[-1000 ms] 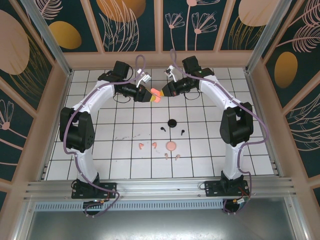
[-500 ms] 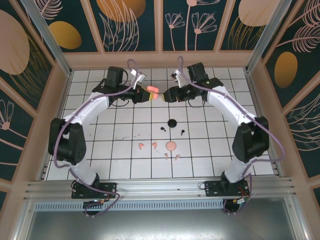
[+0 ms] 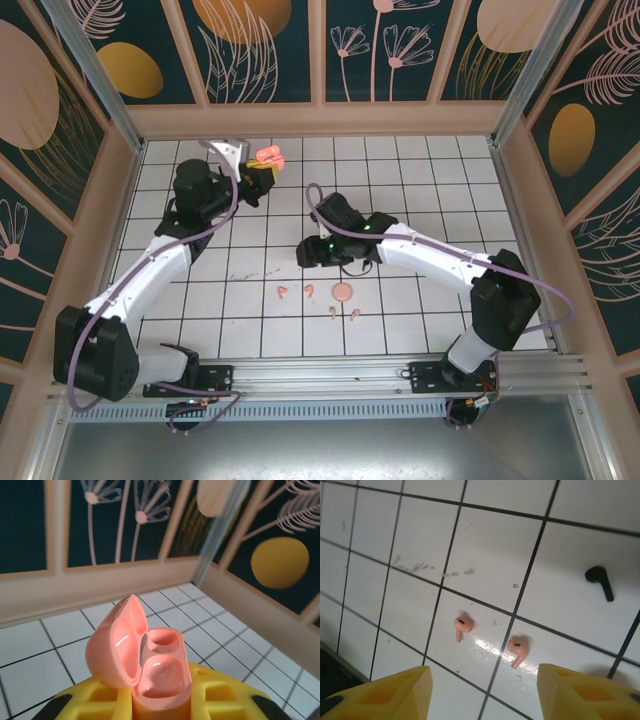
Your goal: Insert the wireless bluetooth earbuds into the charging case
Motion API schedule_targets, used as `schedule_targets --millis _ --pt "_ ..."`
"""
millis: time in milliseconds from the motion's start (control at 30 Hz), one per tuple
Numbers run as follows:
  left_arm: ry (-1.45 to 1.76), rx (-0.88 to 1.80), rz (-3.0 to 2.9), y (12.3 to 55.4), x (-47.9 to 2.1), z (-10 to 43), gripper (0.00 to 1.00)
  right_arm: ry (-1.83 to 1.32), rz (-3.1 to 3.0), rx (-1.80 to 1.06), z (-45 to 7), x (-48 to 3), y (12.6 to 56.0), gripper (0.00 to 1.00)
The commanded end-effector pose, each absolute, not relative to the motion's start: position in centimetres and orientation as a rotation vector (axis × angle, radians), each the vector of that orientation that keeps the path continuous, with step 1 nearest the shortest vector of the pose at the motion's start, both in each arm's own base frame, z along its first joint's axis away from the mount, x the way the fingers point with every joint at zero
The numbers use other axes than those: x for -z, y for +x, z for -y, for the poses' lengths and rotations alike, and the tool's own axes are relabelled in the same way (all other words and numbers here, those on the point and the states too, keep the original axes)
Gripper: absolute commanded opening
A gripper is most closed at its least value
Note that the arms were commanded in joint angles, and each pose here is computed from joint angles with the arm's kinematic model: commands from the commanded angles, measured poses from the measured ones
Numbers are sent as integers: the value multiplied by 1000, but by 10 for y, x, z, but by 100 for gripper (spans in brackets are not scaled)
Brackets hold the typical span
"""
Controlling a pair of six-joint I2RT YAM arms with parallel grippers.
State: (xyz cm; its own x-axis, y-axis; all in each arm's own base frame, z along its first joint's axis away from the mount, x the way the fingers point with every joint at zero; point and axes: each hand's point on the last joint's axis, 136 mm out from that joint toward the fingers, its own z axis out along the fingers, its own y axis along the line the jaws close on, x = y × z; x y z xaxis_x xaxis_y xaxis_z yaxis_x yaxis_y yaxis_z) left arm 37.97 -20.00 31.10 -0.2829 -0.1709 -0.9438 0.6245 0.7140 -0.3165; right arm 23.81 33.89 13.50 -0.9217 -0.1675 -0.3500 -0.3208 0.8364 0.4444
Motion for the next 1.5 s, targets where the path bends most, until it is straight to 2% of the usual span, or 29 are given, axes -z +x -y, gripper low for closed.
schedule_targets --millis 0,133,500,1033,1467 --pt "169 727 -1522 381 -346 169 0 -90 -2749 -606 -340 -114 242 62" --pt "8 617 -1513 382 -347 138 0 22 -2813 -551 -365 -91 231 63" --pt "-120 497 -1510 368 -349 105 0 200 -2913 -305 -404 -43 213 62" --pt "-137 507 -1498 363 -343 102 0 214 -2959 -169 -413 -19 214 56" --pt "-125 516 -1498 363 -343 104 0 203 -2979 -145 -414 -8 213 46"
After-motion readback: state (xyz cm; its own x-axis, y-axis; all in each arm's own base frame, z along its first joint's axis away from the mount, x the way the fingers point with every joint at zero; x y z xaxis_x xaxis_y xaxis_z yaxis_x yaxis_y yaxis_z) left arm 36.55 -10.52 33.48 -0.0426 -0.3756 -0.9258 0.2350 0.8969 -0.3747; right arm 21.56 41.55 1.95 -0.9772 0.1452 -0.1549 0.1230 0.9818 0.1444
